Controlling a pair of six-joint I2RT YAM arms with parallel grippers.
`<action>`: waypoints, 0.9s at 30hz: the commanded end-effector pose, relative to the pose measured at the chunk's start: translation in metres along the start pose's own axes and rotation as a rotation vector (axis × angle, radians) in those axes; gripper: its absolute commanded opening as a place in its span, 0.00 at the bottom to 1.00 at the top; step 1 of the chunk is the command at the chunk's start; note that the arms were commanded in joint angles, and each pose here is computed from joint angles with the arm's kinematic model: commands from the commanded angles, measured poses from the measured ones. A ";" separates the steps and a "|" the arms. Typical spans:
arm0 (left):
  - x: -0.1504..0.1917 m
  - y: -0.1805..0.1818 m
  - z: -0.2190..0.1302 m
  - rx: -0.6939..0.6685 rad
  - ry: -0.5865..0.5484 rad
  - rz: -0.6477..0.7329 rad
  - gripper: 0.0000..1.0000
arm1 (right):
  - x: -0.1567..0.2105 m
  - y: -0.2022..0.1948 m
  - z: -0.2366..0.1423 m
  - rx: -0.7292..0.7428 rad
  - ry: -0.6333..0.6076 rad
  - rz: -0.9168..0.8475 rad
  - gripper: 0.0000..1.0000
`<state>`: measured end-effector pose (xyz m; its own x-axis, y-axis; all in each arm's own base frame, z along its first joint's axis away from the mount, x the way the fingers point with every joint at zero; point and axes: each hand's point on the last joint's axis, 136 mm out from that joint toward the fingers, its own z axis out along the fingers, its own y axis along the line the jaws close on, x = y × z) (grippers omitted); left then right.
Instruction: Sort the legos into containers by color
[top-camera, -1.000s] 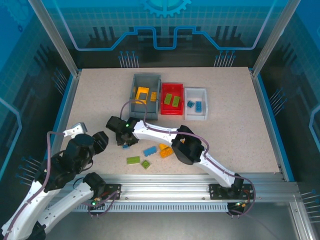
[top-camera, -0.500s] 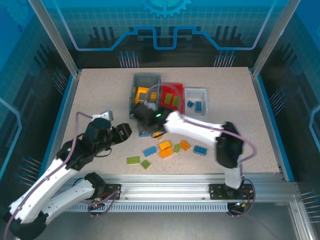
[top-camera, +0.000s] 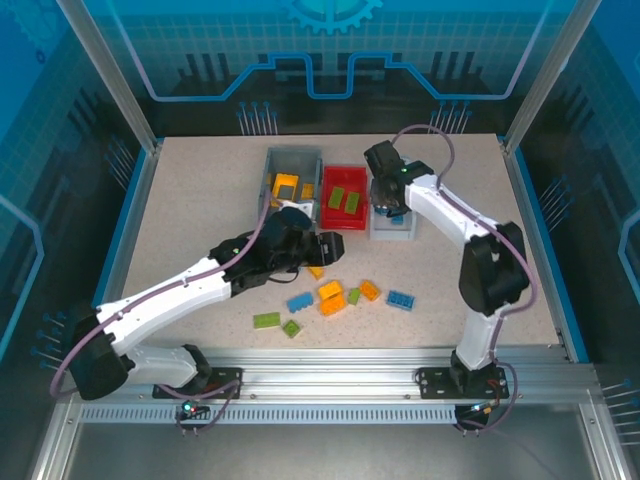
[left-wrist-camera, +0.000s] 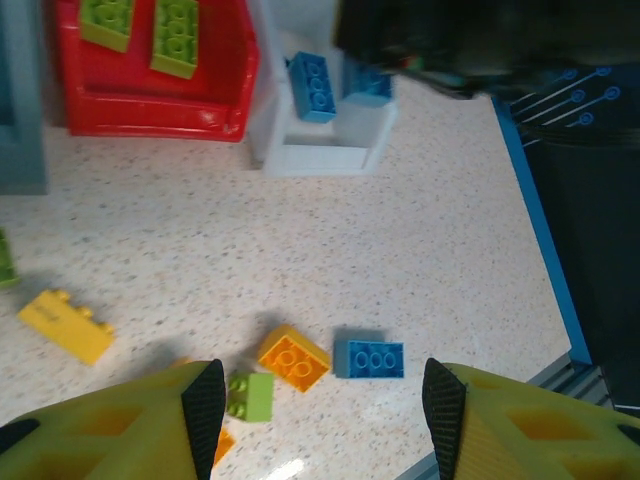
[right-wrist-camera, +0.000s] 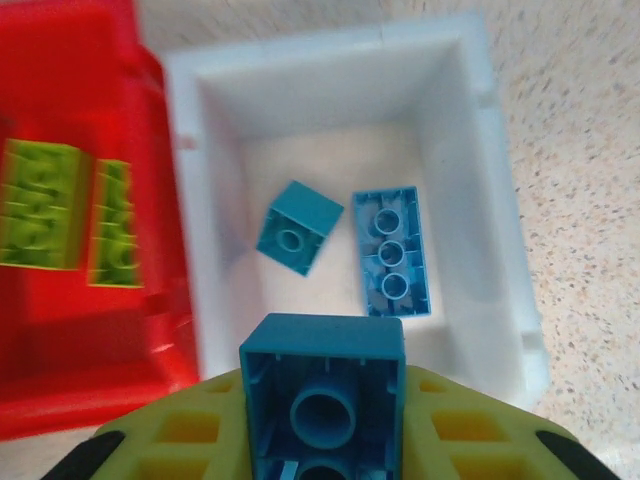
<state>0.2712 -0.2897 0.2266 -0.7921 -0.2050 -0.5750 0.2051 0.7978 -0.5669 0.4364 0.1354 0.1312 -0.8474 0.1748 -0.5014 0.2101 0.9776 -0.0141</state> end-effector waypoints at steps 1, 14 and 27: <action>-0.007 -0.025 0.001 0.073 -0.020 0.036 0.59 | -0.008 0.001 0.015 -0.030 0.035 -0.042 0.28; 0.018 0.002 0.000 -0.003 0.025 0.026 0.59 | -0.004 -0.002 0.040 -0.068 0.100 0.021 0.52; 0.055 0.084 0.011 -0.402 0.145 -0.171 0.60 | -0.019 0.013 -0.078 -0.173 -0.175 -0.085 0.54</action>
<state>0.2537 -0.2637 0.1689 -0.8564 -0.2223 -0.4659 0.0215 0.8864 -0.4624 0.4394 0.1386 0.1570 -0.8316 0.1525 -0.5340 0.1389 0.9881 0.0659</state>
